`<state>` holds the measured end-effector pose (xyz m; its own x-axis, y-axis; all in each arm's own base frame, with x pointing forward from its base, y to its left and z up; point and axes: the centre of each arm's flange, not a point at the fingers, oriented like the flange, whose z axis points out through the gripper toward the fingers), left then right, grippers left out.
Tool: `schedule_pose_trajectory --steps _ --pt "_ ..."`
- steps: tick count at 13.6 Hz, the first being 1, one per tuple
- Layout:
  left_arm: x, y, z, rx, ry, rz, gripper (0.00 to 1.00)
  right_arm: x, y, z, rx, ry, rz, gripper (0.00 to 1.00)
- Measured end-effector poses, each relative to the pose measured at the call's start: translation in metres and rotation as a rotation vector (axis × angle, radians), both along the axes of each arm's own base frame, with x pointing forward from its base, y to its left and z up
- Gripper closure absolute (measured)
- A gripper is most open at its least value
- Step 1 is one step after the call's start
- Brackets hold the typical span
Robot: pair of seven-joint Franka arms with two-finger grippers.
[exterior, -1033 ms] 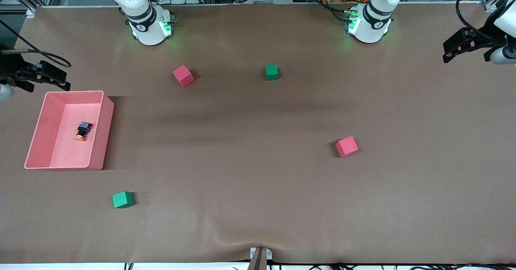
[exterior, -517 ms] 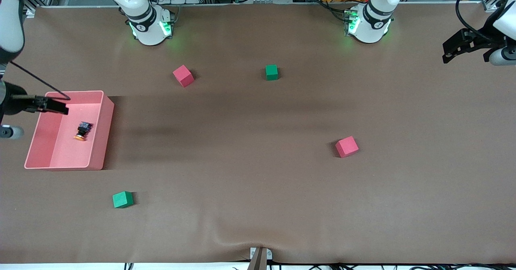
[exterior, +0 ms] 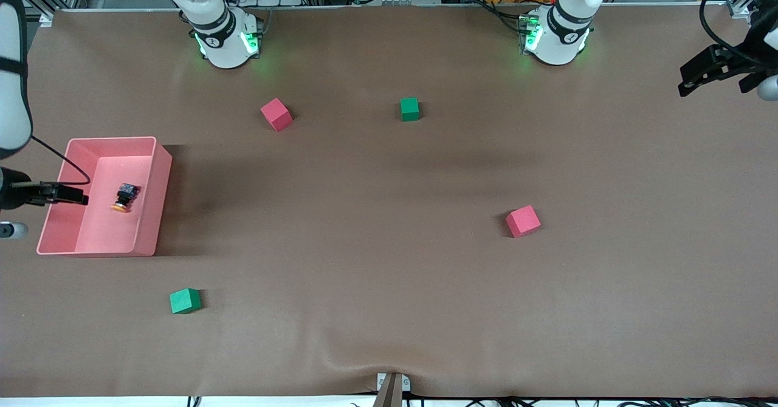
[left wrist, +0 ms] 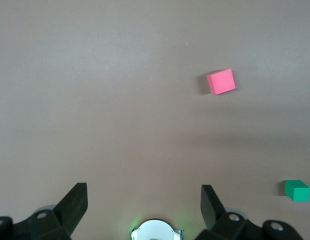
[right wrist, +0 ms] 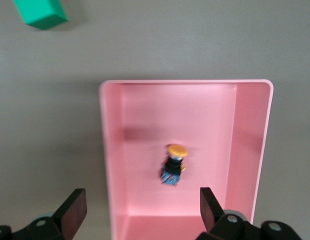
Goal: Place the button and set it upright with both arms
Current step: 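Reach the right gripper into the pink bin and grasp the button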
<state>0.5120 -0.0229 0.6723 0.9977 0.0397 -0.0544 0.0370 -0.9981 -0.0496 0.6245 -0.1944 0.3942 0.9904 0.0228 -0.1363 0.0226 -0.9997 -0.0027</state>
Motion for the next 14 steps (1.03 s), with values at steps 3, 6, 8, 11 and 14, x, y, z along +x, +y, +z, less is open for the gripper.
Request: schedule_pose_trajectory --steps 3,6,8,11,14 --pt "0.000 0.002 -0.001 -0.001 0.003 0.003 0.00 -0.006 -0.030 -0.061 0.018 0.030 -0.021 0.00" --pt "0.000 0.001 -0.002 -0.001 0.004 0.002 0.00 -0.009 -0.039 -0.105 0.033 0.056 -0.023 0.00" --pt "0.000 0.001 -0.002 -0.001 0.004 0.002 0.00 -0.009 -0.038 -0.126 0.038 0.046 0.010 0.00" --pt "0.000 0.001 -0.002 -0.001 0.004 0.002 0.00 -0.023 -0.043 -0.159 0.035 0.017 0.020 0.00" --pt "0.000 0.000 -0.002 -0.001 0.004 0.001 0.00 -0.043 -0.048 -0.185 0.047 0.040 0.002 0.00"
